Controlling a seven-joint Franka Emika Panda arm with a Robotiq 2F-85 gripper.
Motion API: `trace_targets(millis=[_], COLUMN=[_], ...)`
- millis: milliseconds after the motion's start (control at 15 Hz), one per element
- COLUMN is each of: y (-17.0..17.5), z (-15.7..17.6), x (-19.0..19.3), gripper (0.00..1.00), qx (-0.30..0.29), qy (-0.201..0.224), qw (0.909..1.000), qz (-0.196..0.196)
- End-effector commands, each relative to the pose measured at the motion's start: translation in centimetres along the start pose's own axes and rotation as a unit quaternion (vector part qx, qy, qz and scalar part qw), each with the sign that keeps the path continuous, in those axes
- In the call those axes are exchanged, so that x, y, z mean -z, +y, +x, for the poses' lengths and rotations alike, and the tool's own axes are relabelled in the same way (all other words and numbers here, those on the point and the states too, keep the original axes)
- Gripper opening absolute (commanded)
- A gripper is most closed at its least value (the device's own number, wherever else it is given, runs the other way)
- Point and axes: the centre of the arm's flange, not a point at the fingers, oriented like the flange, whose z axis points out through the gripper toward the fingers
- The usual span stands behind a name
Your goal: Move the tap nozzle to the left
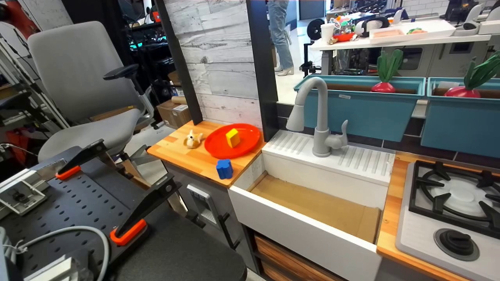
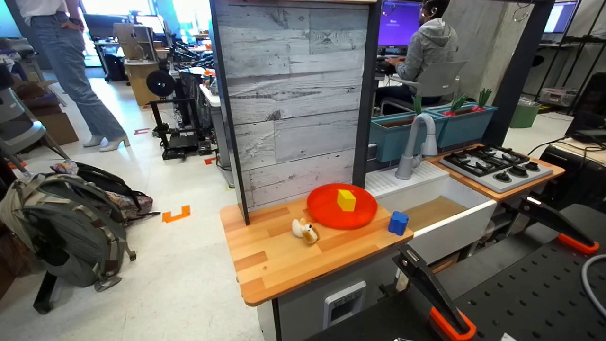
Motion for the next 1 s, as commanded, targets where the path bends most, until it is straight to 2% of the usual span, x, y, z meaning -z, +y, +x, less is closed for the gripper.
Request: trace_targets(millis=[0, 267, 333, 400, 533, 800, 933], y=[3.6, 6.0, 6.5, 5.1, 5.8, 6.3, 6.6], z=[4.5, 7.1, 7.6, 5.1, 6.1, 7.1, 7.9], x=[-7.1, -15.2, -16.0, -15.1, -17.0, -17.4, -18.6], gripper=[1.0, 1.0, 1.0, 1.0, 1.0, 1.0, 1.0], qx=[-0.037, -0.074, -0.078, -0.075, -0.082, -0.091, -0.106], qy=[0.011, -0.007, 0.006, -0.012, -0.011, 0.0, -0.013], qw=[0.9991, 0.9964, 0.996, 0.9966, 0.996, 0.9955, 0.9939], qz=[0.017, 0.042, 0.043, 0.033, 0.035, 0.026, 0.027])
